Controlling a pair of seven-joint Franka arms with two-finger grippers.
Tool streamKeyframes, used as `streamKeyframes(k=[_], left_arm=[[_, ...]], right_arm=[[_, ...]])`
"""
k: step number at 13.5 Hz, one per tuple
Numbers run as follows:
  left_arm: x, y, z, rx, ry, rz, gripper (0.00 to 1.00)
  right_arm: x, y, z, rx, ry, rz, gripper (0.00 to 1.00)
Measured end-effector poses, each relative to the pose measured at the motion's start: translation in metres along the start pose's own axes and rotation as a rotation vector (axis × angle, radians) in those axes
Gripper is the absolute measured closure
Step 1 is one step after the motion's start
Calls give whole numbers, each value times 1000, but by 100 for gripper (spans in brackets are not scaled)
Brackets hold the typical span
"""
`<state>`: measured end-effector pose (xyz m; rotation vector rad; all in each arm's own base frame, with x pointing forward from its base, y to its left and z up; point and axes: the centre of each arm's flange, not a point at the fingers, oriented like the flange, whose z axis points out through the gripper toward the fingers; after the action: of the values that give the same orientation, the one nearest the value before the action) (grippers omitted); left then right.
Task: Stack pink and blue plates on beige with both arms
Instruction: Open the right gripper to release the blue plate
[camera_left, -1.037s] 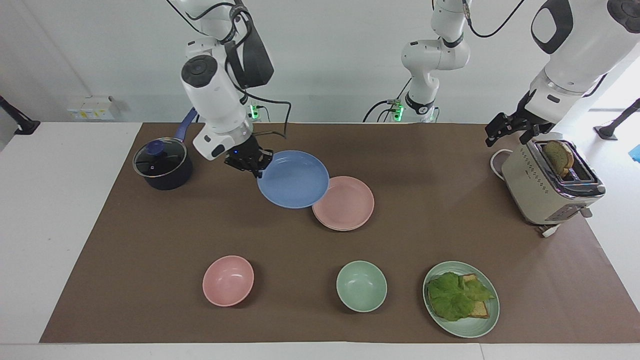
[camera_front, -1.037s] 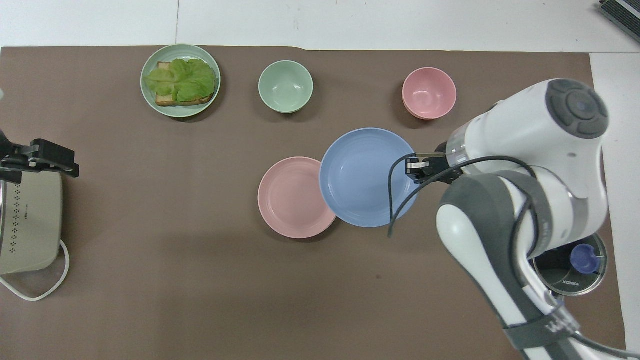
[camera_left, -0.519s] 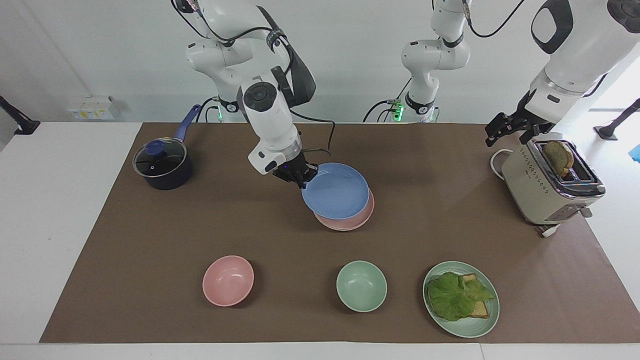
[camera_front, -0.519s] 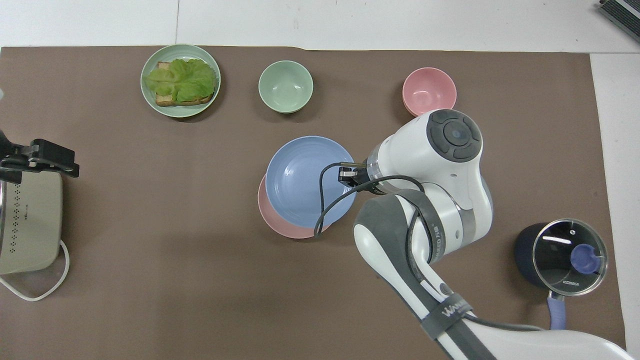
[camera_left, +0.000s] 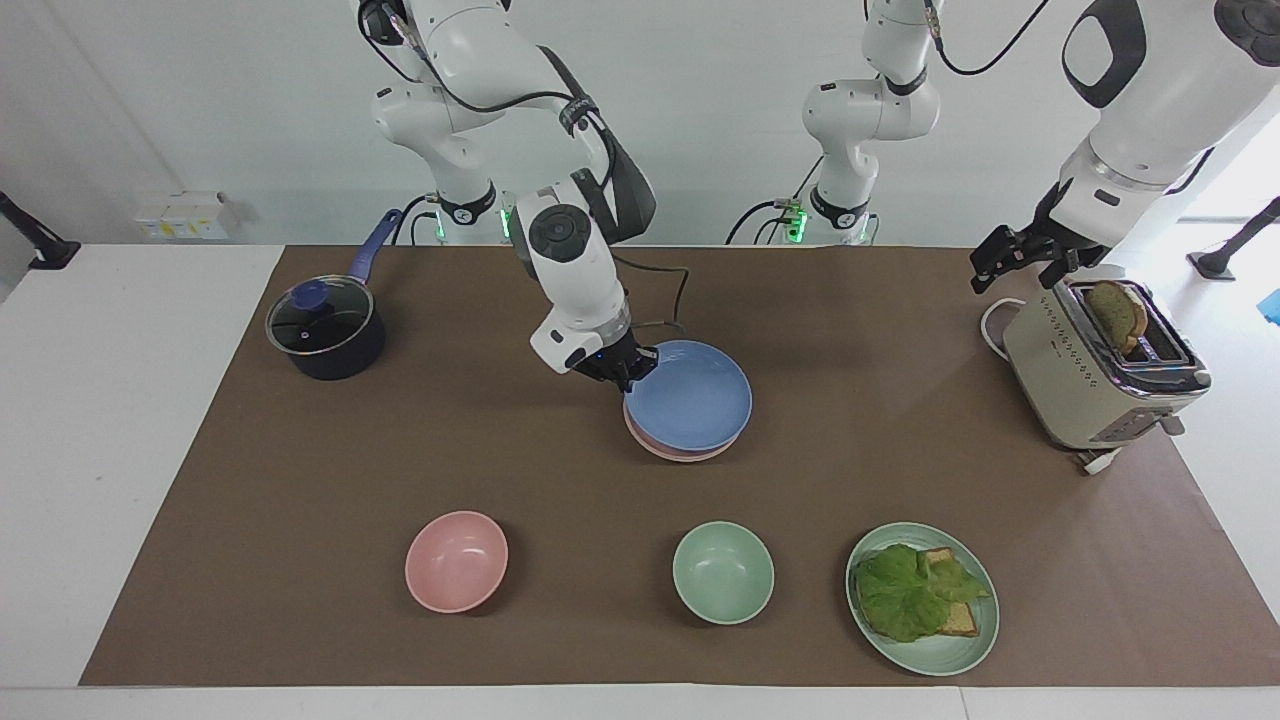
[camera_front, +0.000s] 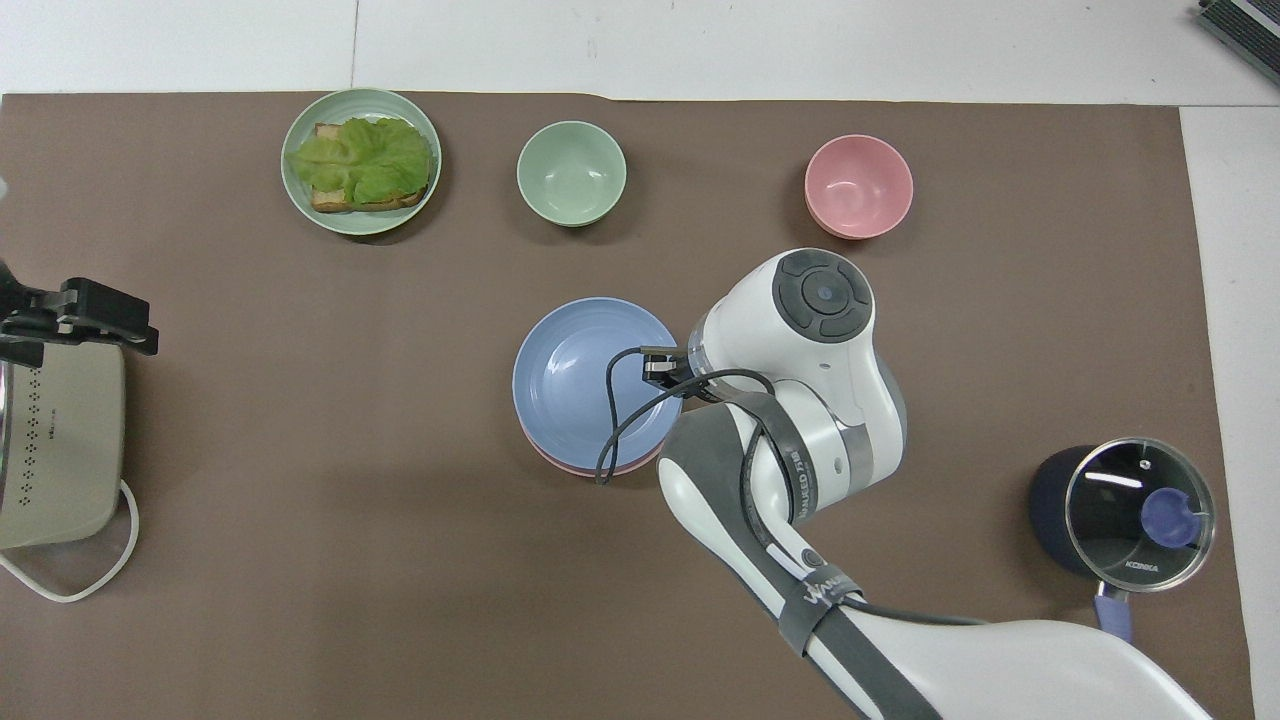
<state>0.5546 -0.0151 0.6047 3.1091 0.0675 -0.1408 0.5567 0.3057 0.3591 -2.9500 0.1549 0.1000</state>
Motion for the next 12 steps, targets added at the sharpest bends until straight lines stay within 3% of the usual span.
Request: streamKeyframes(k=[8, 12], left_arm=[[0, 0, 0, 0, 0, 0, 0], [0, 0, 0, 0, 0, 0, 0]], right_arm=[[-5, 5, 19, 0, 15, 3, 96], [-6, 6, 21, -2, 12, 4, 56]])
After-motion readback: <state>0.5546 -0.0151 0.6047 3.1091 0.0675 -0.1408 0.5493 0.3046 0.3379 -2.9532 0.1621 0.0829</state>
